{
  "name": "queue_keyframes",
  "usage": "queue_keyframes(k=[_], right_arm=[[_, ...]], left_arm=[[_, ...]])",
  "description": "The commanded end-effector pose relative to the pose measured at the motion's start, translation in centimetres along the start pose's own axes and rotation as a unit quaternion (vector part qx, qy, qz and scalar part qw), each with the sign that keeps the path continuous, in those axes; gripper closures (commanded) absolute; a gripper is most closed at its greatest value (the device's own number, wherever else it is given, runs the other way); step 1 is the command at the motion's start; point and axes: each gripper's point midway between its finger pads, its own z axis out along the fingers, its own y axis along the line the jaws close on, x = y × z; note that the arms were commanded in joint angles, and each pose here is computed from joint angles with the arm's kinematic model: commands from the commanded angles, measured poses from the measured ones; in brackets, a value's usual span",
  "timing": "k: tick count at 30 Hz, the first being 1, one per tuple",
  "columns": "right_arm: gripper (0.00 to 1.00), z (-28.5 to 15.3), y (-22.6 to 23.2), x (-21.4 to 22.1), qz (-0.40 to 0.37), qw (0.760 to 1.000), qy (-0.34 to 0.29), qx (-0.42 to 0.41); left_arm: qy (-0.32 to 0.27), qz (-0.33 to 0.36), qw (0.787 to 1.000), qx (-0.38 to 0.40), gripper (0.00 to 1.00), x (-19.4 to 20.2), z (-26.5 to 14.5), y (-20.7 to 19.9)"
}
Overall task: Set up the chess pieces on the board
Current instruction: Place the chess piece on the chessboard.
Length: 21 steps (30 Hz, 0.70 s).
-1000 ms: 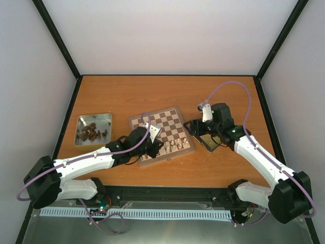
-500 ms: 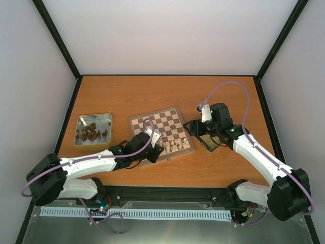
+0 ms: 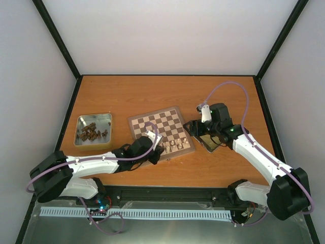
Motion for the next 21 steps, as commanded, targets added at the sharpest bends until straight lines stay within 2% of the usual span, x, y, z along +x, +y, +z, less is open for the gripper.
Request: queue_keyframes(k=[1,21], right_arm=[[0.23,0.04,0.34,-0.69,-0.005,1.0,-0.007,-0.003],[0.23,0.16,1.04,-0.99,-0.001,1.0,-0.009,-0.024]], left_arm=[[-0.026,0.017,1.0,0.003,0.93,-1.02,0.23,-0.49],[-0.021,0.027,0.999,0.002,0.81,-0.52,0.49,-0.35]])
